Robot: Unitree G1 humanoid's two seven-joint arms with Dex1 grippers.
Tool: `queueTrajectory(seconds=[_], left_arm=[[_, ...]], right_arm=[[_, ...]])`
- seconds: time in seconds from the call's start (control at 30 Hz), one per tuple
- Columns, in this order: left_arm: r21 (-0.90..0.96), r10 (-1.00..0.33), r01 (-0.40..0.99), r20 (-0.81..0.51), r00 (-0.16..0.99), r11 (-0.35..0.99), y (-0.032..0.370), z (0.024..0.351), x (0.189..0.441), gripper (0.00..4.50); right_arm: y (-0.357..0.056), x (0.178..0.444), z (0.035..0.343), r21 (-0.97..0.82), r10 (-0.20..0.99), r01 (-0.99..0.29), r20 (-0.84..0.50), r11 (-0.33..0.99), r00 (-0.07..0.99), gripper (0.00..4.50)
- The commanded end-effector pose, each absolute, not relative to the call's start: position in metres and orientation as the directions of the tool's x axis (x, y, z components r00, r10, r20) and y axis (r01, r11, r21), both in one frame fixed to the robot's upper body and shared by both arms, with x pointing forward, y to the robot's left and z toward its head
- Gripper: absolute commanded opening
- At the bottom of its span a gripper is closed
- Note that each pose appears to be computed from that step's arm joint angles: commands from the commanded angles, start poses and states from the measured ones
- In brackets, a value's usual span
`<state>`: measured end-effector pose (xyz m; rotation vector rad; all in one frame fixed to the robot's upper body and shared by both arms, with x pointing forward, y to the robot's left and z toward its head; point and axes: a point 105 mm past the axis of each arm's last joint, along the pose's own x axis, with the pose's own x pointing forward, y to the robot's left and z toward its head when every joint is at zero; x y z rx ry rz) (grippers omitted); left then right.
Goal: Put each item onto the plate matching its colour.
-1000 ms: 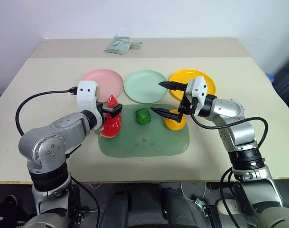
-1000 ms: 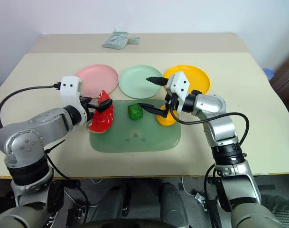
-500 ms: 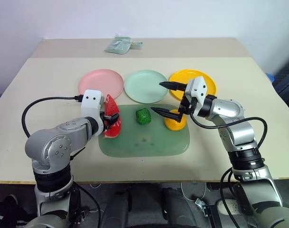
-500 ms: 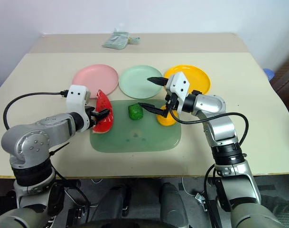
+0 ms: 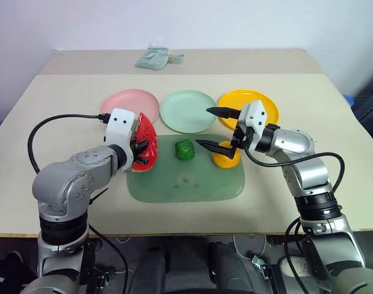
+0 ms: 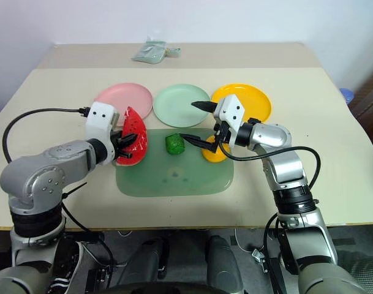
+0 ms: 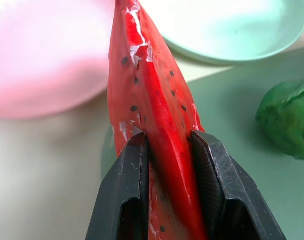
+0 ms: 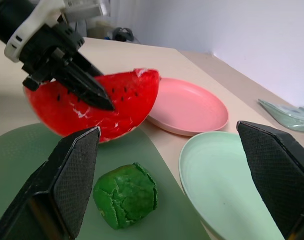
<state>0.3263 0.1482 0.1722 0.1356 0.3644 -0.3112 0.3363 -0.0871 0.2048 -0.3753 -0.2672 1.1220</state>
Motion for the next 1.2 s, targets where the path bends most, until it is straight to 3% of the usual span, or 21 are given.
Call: queueTrajectory(seconds=[0.03,0.13,0.33,0.43,0.73,0.83,0.93,1.0,1.1,1.2], left_arm=[[0.153,-0.242,0.271,-0.189,0.952,0.950,0.159,0.217,0.342,1.00],[0.159,-0.236,0.247,-0.085,0.968,0.956,0.171,0.234,0.361,1.00],[0.130,-0.180,0.180,-0.011,0.984,0.975,0.196,0.245,0.409,1.00],[0.128,-0.168,0.166,0.002,0.986,0.978,0.202,0.240,0.429,1.00],[0.109,-0.182,0.180,0.008,0.983,0.978,0.205,0.224,0.457,1.00],[0.081,-0.215,0.214,0.002,0.977,0.973,0.202,0.218,0.460,2.06],[0.089,-0.217,0.214,0.025,0.976,0.973,0.202,0.222,0.460,3.62],[0.100,-0.233,0.229,0.036,0.972,0.968,0.201,0.226,0.459,4.43],[0.101,-0.299,0.291,0.066,0.952,0.951,0.195,0.237,0.452,4.43],[0.080,-0.489,0.483,0.137,0.861,0.872,0.173,0.262,0.428,4.43]], right_arm=[[-0.087,0.332,0.224,-0.445,0.913,-0.805,0.079,0.392,0.401,4.50],[-0.088,0.333,0.230,-0.451,0.909,-0.796,0.100,0.404,0.405,4.50],[-0.083,0.329,0.232,-0.452,0.923,-0.812,0.081,0.370,0.375,4.50],[-0.087,0.337,0.237,-0.465,0.899,-0.778,0.104,0.422,0.425,4.50],[-0.094,0.344,0.238,-0.474,0.862,-0.737,0.109,0.483,0.495,4.50],[-0.096,0.347,0.239,-0.475,0.852,-0.725,0.113,0.499,0.512,4.50],[-0.096,0.346,0.237,-0.479,0.854,-0.726,0.106,0.494,0.510,4.50],[-0.096,0.346,0.237,-0.478,0.855,-0.729,0.105,0.491,0.508,4.50],[-0.096,0.347,0.237,-0.476,0.853,-0.727,0.108,0.495,0.510,4.50],[-0.096,0.347,0.237,-0.473,0.854,-0.729,0.111,0.495,0.508,4.50]])
